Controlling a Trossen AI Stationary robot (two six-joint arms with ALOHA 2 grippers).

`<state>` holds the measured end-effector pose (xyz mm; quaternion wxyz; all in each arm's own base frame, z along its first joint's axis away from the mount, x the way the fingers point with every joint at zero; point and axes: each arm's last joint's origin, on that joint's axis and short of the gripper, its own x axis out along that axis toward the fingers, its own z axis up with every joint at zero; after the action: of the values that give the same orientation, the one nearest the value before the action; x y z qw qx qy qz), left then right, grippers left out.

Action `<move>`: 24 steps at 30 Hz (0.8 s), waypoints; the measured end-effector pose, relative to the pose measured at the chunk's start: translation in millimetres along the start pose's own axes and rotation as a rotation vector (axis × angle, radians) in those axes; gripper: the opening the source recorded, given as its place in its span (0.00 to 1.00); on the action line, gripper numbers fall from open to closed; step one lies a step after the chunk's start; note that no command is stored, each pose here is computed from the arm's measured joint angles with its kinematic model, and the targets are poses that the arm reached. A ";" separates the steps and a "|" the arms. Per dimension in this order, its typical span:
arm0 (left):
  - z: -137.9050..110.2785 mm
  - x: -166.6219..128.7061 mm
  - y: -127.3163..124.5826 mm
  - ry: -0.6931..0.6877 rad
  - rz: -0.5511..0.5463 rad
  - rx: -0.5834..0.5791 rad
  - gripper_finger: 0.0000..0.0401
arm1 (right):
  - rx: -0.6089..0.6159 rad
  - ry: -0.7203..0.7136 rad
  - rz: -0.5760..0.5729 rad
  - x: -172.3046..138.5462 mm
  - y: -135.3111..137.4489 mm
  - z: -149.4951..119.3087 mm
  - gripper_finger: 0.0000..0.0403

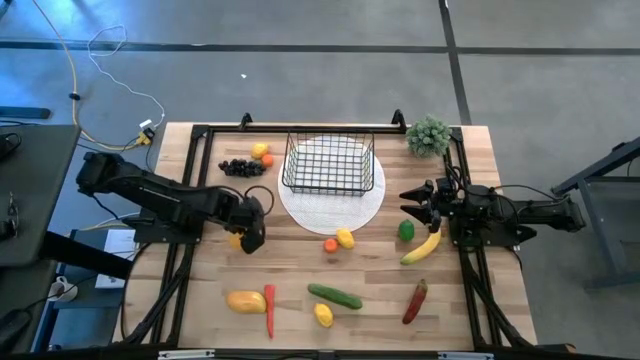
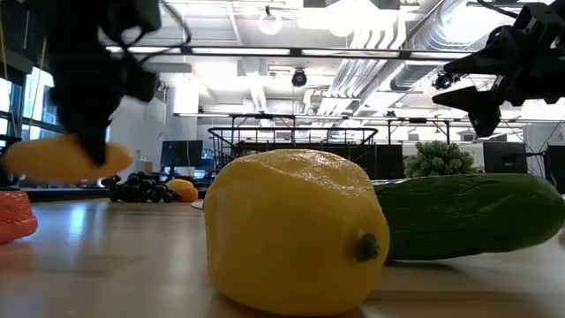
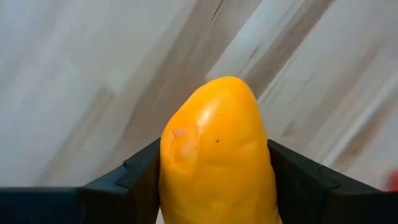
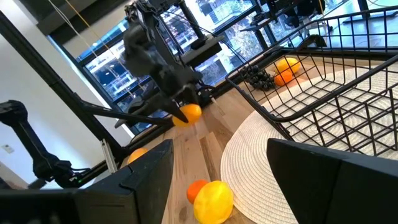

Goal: Build produce basket
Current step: Put the top yellow mango into the wire basket

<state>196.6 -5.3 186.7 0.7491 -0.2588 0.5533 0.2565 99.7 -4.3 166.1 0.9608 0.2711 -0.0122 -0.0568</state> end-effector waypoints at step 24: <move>121.1 -108.1 22.2 -0.874 0.018 -0.017 0.57 | 0.000 0.000 0.000 0.0 0.1 0.1 0.60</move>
<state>238.2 81.8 319.1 0.9083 -0.1271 0.1846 0.3531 99.7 -4.3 166.2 0.9608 0.2710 -0.0122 -0.0566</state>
